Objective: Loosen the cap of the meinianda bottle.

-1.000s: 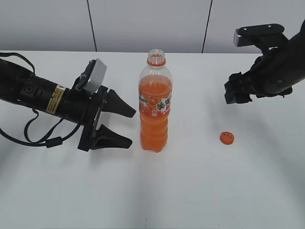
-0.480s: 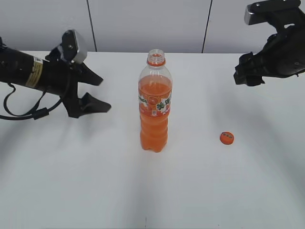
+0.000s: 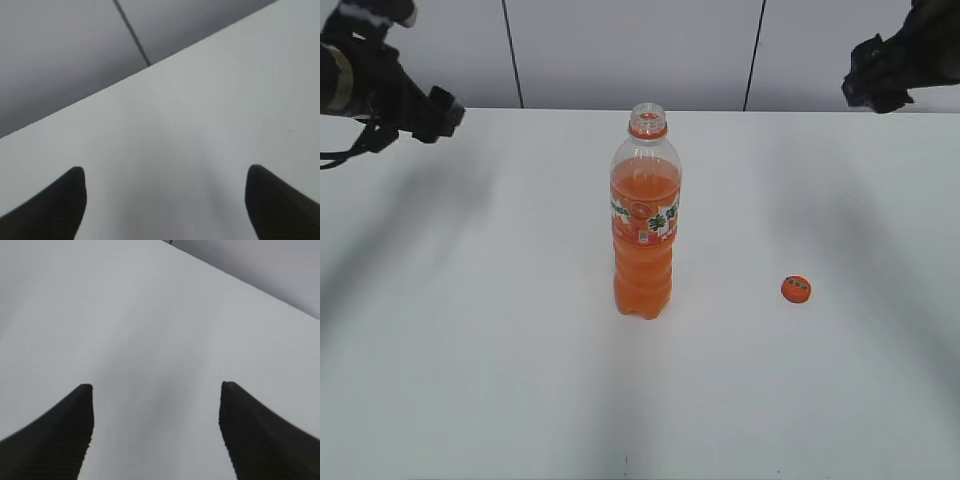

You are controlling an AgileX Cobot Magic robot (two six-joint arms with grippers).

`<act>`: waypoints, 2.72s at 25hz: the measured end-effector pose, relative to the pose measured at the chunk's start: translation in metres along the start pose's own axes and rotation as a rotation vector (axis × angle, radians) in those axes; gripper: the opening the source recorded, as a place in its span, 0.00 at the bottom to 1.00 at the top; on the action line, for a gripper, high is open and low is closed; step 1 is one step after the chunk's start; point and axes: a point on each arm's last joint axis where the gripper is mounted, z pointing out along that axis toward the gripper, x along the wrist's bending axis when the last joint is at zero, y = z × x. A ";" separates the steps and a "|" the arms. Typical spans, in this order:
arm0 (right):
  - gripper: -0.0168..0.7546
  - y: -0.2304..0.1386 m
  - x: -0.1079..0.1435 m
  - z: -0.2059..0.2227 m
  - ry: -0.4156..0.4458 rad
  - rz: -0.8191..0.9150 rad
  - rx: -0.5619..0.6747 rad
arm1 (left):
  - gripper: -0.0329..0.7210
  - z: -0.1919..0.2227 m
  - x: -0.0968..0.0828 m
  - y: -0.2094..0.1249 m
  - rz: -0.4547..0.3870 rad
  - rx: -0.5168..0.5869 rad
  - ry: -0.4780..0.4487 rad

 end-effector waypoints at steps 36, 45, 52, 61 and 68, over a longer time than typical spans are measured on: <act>0.78 0.047 -0.075 -0.096 0.064 0.318 0.183 | 0.80 -0.130 0.055 0.050 -0.324 0.655 0.093; 0.78 0.034 -0.082 -0.122 0.035 0.333 0.152 | 0.80 -0.184 0.075 0.052 -0.428 0.544 0.124; 0.78 -0.016 -0.060 -0.124 0.063 0.331 0.265 | 0.80 -0.221 0.056 0.033 -0.442 0.485 0.117; 0.78 -0.084 -0.030 -0.126 0.089 0.336 0.327 | 0.79 -0.239 0.014 -0.037 -0.448 0.535 0.082; 0.78 -0.129 -0.010 -0.127 0.093 0.339 0.333 | 0.78 -0.254 -0.019 -0.095 -0.448 0.585 0.065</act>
